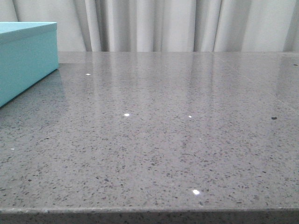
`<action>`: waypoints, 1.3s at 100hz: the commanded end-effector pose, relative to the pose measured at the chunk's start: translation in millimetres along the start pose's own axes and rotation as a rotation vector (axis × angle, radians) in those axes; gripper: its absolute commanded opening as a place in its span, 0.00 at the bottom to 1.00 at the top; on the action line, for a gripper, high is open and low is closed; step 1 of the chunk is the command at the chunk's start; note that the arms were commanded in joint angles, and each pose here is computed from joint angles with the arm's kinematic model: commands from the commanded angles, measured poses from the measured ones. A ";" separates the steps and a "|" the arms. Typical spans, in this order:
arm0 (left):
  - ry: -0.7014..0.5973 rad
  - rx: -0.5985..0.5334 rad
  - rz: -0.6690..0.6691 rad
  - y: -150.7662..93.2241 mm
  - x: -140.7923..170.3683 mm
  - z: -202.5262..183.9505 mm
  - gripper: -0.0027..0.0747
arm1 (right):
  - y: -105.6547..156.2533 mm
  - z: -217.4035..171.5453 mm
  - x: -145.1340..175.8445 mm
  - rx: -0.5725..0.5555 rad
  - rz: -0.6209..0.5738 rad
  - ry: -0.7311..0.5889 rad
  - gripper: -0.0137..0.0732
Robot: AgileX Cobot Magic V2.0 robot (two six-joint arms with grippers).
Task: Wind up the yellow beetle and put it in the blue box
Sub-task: 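Lift the beetle with the left gripper and carry it over the box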
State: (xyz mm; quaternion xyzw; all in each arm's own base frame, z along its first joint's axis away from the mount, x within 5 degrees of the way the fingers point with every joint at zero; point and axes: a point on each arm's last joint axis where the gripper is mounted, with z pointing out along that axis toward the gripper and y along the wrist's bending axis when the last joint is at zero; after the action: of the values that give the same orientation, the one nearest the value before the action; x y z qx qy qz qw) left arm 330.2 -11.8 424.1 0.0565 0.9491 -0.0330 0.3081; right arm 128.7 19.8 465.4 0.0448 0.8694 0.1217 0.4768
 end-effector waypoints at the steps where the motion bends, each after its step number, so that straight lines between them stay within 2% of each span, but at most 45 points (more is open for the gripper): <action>1: -0.083 -0.016 -0.083 10.1 -1.3 -15.3 0.10 | 2.8 -8.2 -8.7 -0.021 -0.011 -0.087 0.83; 23: -0.033 -0.065 -0.106 22.9 11.6 24.9 0.10 | 3.0 -8.3 -9.3 -0.022 -0.011 -0.093 0.83; 43: 0.066 -0.062 -0.145 26.8 29.0 72.2 0.10 | 3.0 -8.3 -9.3 -0.022 -0.011 -0.093 0.83; 69: 0.101 -0.066 -0.169 29.9 35.6 99.9 0.10 | 3.0 -8.3 -9.6 -0.023 -0.011 -0.096 0.83; 79: 0.118 -0.058 -0.175 29.5 36.8 103.0 0.20 | 3.0 -8.3 -9.7 -0.023 -0.011 -0.097 0.83; 94: 0.117 -0.049 -0.183 28.7 36.6 103.1 0.51 | 3.0 -8.3 -9.6 -0.023 -0.011 -0.096 0.83; 99: 0.117 -0.049 -0.183 28.7 36.6 103.1 0.55 | 3.0 -8.3 -9.6 -0.023 -0.011 -0.096 0.83; 130: 0.049 -0.052 -0.177 26.6 31.4 80.7 0.56 | 2.9 -9.7 -9.0 -0.021 -0.033 -0.097 0.83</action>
State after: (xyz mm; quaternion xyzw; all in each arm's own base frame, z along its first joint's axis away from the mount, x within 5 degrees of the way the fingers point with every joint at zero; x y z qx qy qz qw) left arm 364.6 10.7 299.1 -0.0294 0.9776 -0.0288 0.2065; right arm 128.8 19.8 465.5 0.0418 0.8691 0.1202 0.4779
